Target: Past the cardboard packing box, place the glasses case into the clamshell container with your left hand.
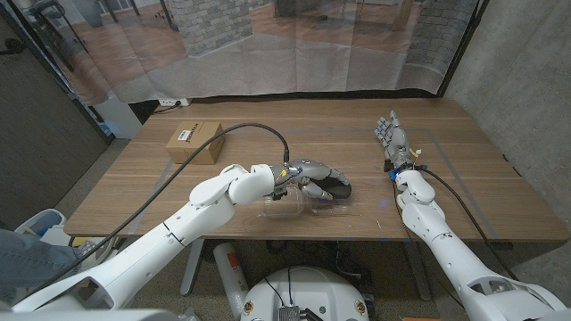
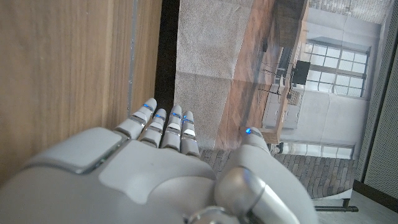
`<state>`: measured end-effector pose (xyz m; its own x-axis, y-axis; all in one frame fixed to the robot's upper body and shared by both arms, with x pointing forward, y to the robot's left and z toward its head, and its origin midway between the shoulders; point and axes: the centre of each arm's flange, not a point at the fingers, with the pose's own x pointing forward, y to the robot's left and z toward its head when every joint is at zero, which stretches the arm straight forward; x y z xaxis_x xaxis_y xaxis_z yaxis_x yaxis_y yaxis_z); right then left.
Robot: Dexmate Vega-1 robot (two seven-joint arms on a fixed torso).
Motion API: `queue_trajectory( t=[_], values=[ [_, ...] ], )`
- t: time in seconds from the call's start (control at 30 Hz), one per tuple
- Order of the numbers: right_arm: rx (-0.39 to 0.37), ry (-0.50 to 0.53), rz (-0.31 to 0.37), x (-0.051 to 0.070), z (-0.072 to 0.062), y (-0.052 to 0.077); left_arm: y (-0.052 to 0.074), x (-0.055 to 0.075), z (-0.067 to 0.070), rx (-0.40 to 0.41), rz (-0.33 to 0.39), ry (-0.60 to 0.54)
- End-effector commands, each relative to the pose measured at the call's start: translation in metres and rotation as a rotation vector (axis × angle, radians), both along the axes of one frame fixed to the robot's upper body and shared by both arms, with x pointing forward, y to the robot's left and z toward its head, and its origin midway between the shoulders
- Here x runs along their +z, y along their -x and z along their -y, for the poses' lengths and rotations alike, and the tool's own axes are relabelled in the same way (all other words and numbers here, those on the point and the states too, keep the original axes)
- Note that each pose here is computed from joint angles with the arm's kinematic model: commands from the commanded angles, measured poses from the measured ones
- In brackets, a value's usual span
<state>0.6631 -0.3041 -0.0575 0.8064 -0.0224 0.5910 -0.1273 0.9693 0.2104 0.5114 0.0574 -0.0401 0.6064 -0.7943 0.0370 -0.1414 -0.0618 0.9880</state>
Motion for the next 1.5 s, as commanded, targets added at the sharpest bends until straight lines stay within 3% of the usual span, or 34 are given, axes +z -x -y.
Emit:
queue_trajectory(
  t=[0.03, 0.77, 1.5],
  values=[
    [0.005, 0.003, -0.001, 0.001, -0.002, -0.001, 0.001, 0.005, -0.004, 0.001, -0.009, 0.017],
    [0.005, 0.008, -0.006, 0.001, -0.005, -0.003, -0.001, 0.027, -0.038, -0.008, 0.006, 0.263],
    [0.008, 0.010, -0.007, 0.004, -0.009, -0.007, -0.006, 0.037, -0.079, -0.050, -0.015, 0.537]
  ],
)
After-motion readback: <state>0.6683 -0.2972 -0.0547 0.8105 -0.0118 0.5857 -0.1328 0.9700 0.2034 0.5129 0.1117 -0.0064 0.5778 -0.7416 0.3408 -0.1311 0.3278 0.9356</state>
